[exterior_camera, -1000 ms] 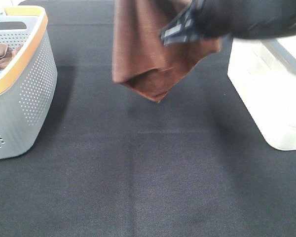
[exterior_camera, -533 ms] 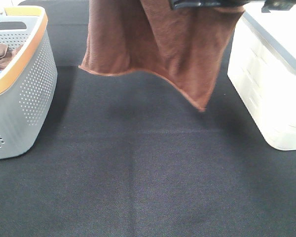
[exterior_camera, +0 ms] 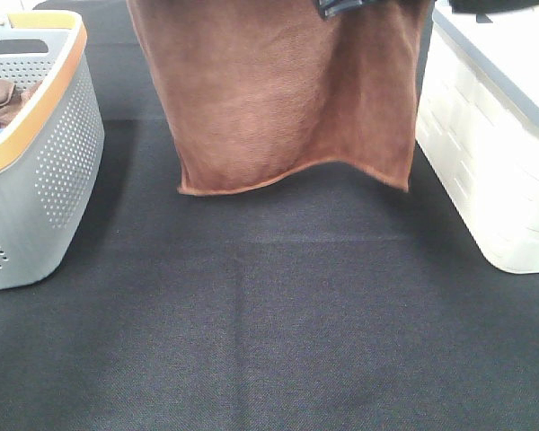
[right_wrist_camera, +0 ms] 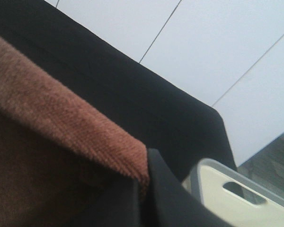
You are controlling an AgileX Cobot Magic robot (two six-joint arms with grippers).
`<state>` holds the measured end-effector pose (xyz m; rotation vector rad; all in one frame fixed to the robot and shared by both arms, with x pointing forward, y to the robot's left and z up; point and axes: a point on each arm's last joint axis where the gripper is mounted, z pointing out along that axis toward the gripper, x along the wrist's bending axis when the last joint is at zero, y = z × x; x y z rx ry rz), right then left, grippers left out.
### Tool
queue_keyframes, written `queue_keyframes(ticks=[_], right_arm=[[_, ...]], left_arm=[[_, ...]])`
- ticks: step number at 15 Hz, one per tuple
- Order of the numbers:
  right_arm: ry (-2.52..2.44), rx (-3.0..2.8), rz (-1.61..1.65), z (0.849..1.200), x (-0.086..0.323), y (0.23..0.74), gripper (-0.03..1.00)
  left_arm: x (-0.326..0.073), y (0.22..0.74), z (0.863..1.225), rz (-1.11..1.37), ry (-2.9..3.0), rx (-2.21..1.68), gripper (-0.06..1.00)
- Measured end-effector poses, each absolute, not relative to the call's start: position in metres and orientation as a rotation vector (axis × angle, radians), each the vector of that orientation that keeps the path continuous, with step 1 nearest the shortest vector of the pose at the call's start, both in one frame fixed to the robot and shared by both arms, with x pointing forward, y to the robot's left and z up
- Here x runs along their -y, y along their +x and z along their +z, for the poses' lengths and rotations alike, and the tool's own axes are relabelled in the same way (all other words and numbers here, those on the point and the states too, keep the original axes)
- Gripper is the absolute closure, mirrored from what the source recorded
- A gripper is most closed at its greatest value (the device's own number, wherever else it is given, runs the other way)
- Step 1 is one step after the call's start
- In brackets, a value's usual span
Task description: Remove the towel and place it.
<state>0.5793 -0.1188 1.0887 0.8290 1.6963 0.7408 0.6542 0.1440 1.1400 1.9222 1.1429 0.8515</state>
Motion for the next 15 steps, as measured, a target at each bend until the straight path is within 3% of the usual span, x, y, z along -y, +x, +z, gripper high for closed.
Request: queue_keyframes(ticks=[3, 8, 11, 15], right_arm=[[0.86, -1.689, 0.78, 1.084, 0.125, 0.632, 0.97], [0.856, -1.638, 0.747, 1.063, 0.136, 0.705, 0.97], [0.963, -1.708, 0.793, 1.031, 0.134, 0.714, 0.97], [0.973, -1.872, 0.733, 0.998, 0.124, 0.699, 0.97]], left_arm=[[-0.141, 0.684, 1.118, 0.915, 1.814, -1.082, 0.94], [-0.136, 0.711, 1.112, 1.086, 1.583, -0.855, 0.94], [-0.134, 0.72, 1.078, 1.04, 1.7, -0.918, 0.94], [-0.14, 0.708, 1.03, 0.786, 2.068, -1.21, 0.94]])
